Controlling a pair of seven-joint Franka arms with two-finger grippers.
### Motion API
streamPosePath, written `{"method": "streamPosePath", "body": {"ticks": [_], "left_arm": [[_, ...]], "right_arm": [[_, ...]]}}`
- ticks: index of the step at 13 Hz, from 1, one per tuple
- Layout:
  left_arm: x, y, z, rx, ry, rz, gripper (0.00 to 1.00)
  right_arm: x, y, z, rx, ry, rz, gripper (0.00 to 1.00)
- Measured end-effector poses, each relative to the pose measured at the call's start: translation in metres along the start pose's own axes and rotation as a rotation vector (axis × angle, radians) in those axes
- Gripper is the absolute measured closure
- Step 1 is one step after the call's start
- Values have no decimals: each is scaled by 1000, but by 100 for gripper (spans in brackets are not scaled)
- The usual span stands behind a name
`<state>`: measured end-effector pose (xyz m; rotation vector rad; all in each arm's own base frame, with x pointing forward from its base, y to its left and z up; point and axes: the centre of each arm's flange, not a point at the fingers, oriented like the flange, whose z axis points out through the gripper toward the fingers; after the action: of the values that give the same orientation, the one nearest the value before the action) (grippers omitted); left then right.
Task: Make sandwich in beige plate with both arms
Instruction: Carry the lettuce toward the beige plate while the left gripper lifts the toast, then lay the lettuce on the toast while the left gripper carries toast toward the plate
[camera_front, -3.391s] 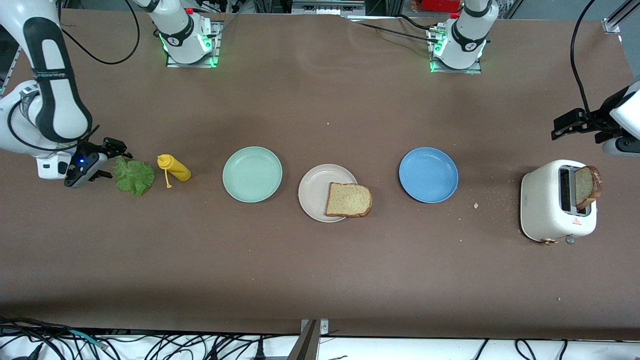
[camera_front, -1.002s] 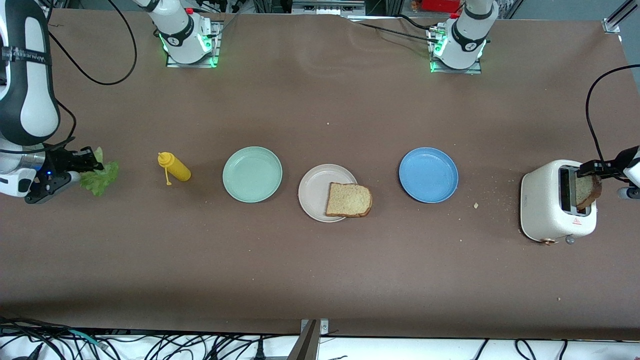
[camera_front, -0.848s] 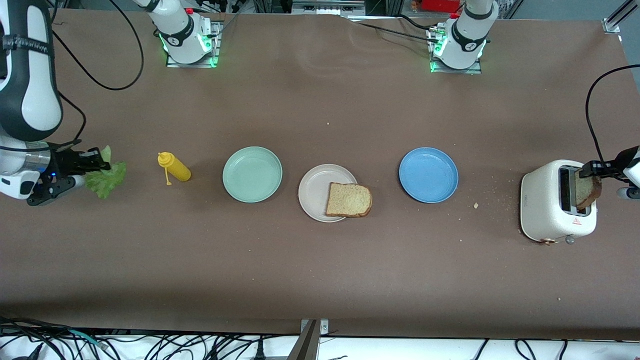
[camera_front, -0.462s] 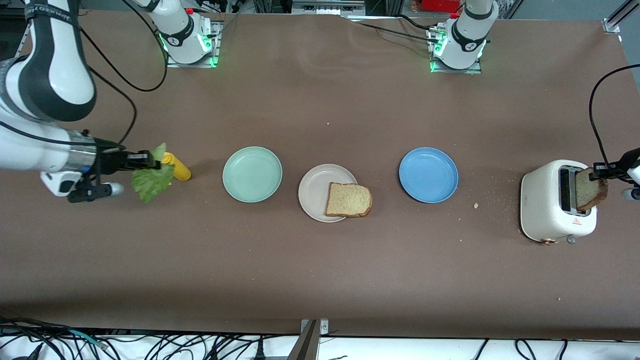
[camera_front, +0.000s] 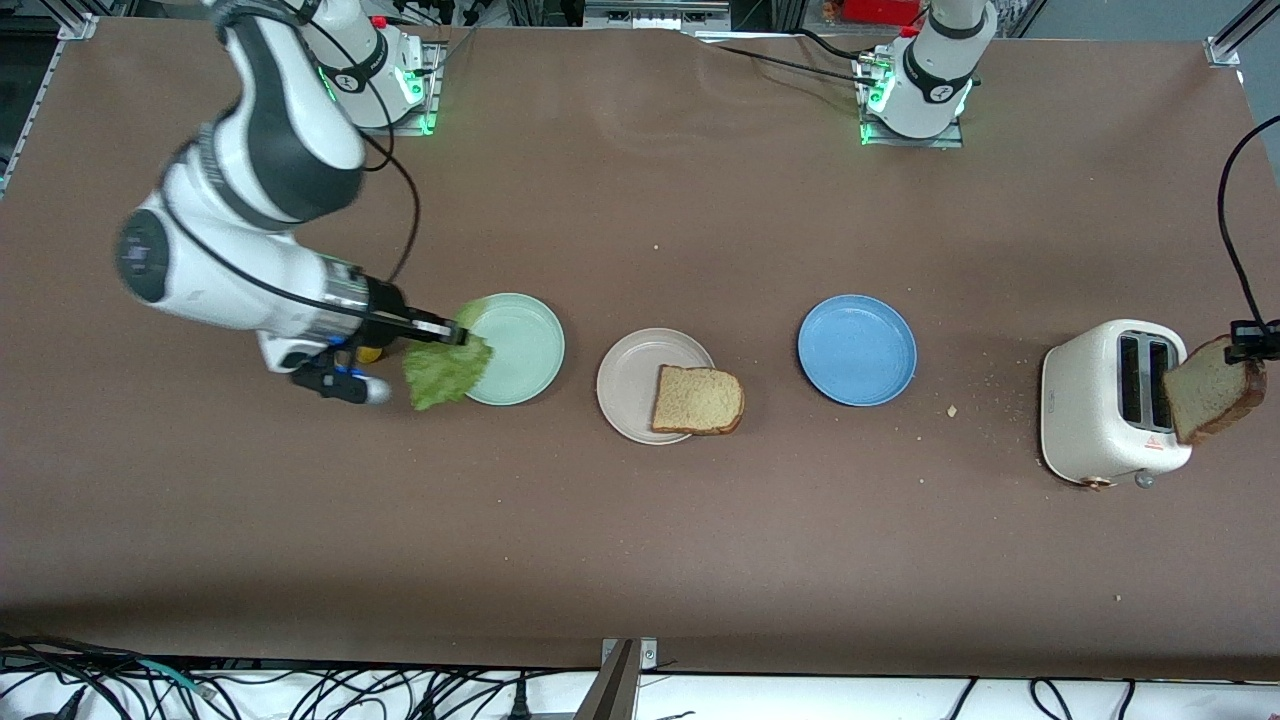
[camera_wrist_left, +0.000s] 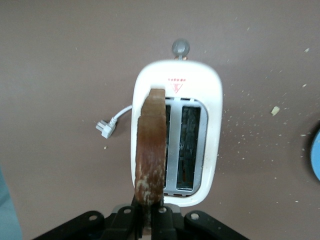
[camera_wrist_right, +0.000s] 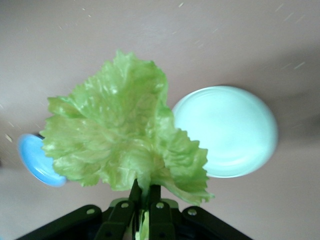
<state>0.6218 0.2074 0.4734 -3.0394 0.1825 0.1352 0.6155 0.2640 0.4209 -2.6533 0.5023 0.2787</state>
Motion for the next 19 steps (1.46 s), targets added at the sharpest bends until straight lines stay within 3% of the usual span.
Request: {"method": "streamPosePath", "body": {"ticks": [8, 12, 13, 19], "left_arm": [[15, 49, -43, -5, -20, 76, 92], [28, 89, -47, -15, -12, 144, 92], [29, 99, -47, -31, -15, 157, 92], [38, 147, -34, -295, -18, 179, 92]], "right_arm": [[-38, -118, 170, 224, 110, 391, 91], [-41, -124, 231, 282, 104, 557, 91], [-47, -125, 244, 289, 100, 594, 91], [-63, -118, 296, 253, 60, 671, 91]]}}
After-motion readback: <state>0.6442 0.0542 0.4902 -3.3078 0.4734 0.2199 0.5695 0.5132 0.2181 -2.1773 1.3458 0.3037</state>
